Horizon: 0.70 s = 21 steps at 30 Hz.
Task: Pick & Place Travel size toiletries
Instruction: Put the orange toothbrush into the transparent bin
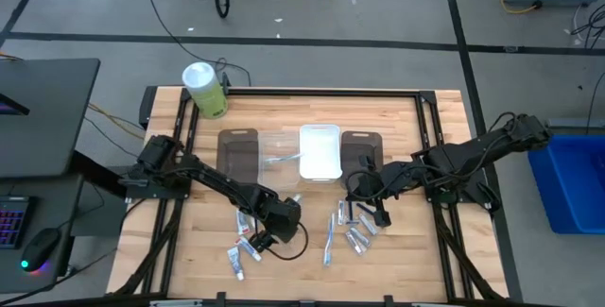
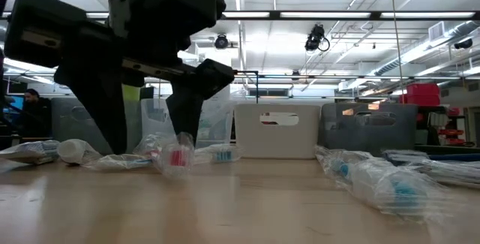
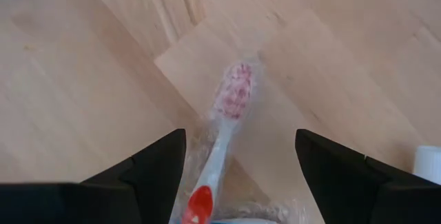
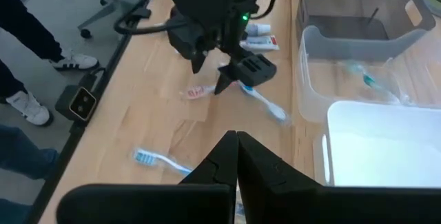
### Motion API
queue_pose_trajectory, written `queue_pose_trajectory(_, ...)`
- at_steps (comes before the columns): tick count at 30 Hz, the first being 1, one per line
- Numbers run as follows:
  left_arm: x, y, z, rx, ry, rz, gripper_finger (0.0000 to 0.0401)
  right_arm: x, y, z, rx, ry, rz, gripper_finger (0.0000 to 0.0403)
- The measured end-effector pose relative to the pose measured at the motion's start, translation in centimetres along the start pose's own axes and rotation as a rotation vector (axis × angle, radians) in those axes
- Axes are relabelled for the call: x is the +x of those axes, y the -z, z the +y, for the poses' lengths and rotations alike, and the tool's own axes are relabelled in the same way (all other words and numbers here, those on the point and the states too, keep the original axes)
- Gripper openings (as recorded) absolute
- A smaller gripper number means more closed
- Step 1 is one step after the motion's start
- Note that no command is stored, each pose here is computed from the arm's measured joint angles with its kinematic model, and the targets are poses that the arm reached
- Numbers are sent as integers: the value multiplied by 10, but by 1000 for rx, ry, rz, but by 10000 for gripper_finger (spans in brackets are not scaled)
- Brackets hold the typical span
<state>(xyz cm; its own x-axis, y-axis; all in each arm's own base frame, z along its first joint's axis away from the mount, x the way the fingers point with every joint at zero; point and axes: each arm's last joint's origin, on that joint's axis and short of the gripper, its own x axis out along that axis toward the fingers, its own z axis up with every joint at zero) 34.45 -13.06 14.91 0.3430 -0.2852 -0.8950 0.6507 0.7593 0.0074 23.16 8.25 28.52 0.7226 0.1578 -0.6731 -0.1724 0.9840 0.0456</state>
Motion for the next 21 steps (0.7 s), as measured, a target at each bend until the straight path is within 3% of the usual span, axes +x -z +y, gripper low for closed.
queue_pose_trajectory(17, 12, 3, 1, -4, -19, 34, 282, 0, 0, 0, 5, 0, 1, 8)
queue_pose_trajectory(21, 12, 3, 1, -4, -21, 29, 261, 0, 0, 0, 5, 0, 1, 9)
